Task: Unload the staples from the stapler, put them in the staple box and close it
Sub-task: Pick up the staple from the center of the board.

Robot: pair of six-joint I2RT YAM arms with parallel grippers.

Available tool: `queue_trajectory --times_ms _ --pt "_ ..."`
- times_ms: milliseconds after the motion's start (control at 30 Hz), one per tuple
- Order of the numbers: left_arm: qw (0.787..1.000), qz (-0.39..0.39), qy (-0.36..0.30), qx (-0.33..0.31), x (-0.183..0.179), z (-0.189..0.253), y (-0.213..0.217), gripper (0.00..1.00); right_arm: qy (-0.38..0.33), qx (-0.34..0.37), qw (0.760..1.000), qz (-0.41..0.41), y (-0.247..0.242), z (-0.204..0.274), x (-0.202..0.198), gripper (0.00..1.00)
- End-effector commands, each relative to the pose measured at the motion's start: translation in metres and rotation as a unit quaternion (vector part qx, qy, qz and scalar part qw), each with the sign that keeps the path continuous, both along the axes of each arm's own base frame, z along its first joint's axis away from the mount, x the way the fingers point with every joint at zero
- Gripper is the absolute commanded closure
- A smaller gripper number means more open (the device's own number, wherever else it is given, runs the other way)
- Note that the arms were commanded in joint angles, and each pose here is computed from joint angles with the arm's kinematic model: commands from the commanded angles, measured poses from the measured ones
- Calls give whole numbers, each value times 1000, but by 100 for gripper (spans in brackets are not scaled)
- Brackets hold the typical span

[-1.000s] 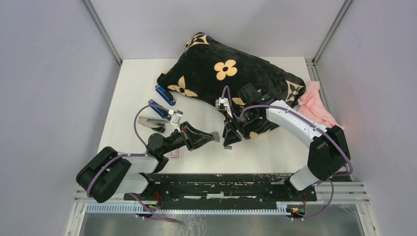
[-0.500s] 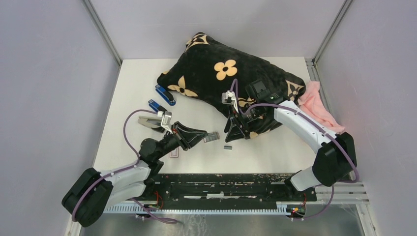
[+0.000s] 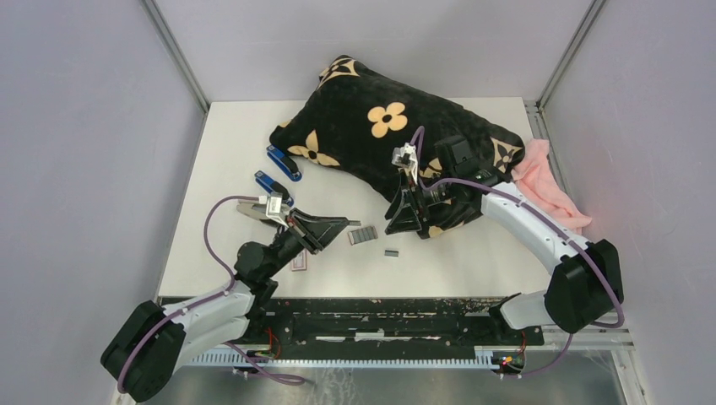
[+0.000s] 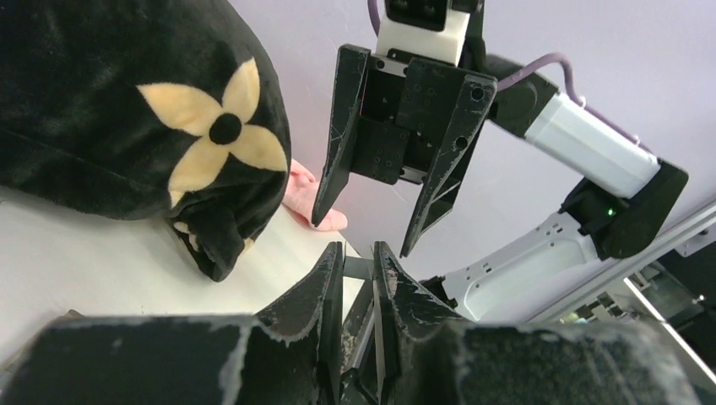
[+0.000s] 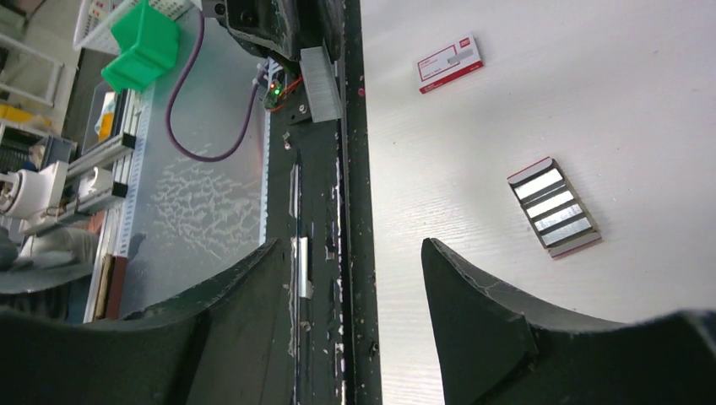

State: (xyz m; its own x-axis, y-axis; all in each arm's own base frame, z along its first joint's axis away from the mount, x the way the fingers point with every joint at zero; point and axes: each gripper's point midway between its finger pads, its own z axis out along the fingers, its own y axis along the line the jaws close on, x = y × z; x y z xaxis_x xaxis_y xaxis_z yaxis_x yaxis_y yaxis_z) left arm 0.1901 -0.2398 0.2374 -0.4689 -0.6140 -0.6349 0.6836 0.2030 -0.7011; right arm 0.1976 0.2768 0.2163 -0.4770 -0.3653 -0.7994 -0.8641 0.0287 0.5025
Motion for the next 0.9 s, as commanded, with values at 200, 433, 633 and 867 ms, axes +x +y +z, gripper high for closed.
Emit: queue_trajectory --times_ms 200,433,633,867 --pt "992 61 19 -104 21 46 19 92 33 86 994 -55 9 37 21 34" --pt "985 89 19 -145 34 66 27 92 92 101 984 -119 12 38 39 34" --pt "981 86 21 -171 40 77 24 93 136 130 967 -172 16 40 54 37" --pt "981 69 22 -182 42 81 2 92 125 211 950 -193 19 60 54 39"
